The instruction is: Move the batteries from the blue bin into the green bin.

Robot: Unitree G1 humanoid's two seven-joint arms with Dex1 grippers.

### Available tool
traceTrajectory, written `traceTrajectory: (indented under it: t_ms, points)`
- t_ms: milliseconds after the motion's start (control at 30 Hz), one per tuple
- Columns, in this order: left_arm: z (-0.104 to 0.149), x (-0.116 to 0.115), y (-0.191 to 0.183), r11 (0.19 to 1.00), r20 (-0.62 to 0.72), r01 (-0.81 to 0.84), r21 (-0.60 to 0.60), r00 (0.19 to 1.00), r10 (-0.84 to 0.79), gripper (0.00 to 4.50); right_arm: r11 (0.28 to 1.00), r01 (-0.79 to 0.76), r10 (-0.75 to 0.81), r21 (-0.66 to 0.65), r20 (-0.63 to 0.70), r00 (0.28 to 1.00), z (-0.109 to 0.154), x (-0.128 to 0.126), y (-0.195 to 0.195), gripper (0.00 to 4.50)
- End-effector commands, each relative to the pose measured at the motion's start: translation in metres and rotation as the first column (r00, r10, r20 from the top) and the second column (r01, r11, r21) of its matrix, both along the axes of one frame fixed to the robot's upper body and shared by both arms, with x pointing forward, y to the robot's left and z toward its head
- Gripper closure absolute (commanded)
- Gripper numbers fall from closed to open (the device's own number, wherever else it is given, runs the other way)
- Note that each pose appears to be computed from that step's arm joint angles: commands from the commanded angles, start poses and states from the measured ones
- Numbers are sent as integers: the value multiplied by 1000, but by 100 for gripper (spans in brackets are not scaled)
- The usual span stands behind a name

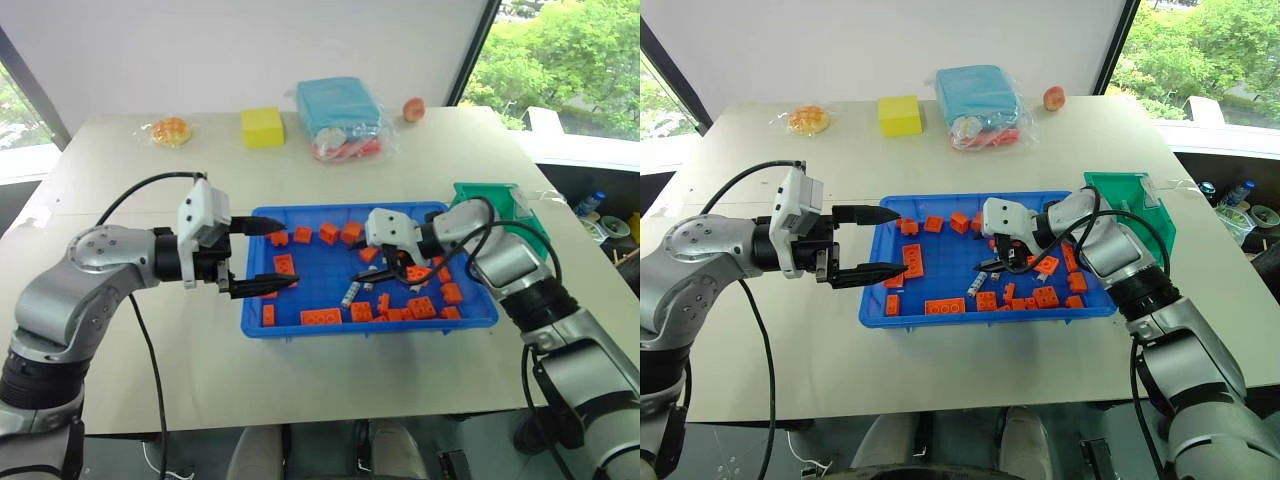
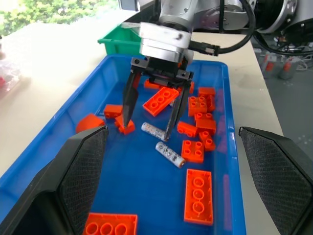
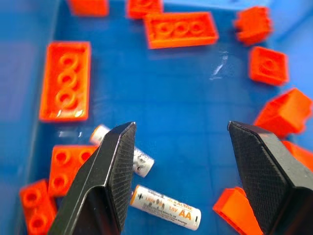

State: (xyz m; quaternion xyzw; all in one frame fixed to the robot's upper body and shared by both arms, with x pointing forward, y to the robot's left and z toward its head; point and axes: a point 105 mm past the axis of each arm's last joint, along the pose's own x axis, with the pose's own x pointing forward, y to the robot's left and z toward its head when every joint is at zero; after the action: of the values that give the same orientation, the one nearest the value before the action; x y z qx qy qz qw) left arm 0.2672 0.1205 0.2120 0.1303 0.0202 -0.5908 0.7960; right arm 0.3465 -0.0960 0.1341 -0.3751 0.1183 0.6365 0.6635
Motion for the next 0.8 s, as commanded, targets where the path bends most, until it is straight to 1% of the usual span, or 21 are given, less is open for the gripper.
traceTrajectory:
  t_ms: [33, 133, 267, 433, 633, 667, 733, 800]
  points:
    - [11, -5, 1, 1000, 51, 3, -4, 999, -3, 0, 991, -123, 125, -44, 50, 991, 7, 1, 2, 144]
    - [12, -5, 1, 1000, 53, -4, -3, 999, 4, 0, 982, -176, 179, -68, 54, 982, 3, 2, 4, 144]
    - [12, -7, 1, 1000, 50, -2, -1, 999, 2, 0, 963, -227, 241, -144, 86, 967, -11, 6, 6, 144]
    - [12, -7, 0, 1000, 49, 1, 1, 999, -1, 0, 950, -252, 277, -185, 124, 953, -26, 10, 8, 144]
    - [13, -7, -1, 1000, 51, 9, 2, 999, -9, 0, 948, -277, 294, -158, 101, 950, -37, 7, 17, 144]
    - [13, -7, -1, 1000, 52, 9, 2, 999, -9, 0, 949, -279, 294, -147, 94, 951, -38, 6, 19, 168]
    - [13, -6, -1, 1000, 53, 9, 1, 999, -9, 0, 954, -282, 290, -105, 60, 955, -38, 2, 23, 230]
    - [14, -5, -1, 1000, 55, 11, 1, 998, -11, 0, 958, -280, 282, -62, 29, 959, -38, -4, 25, 335]
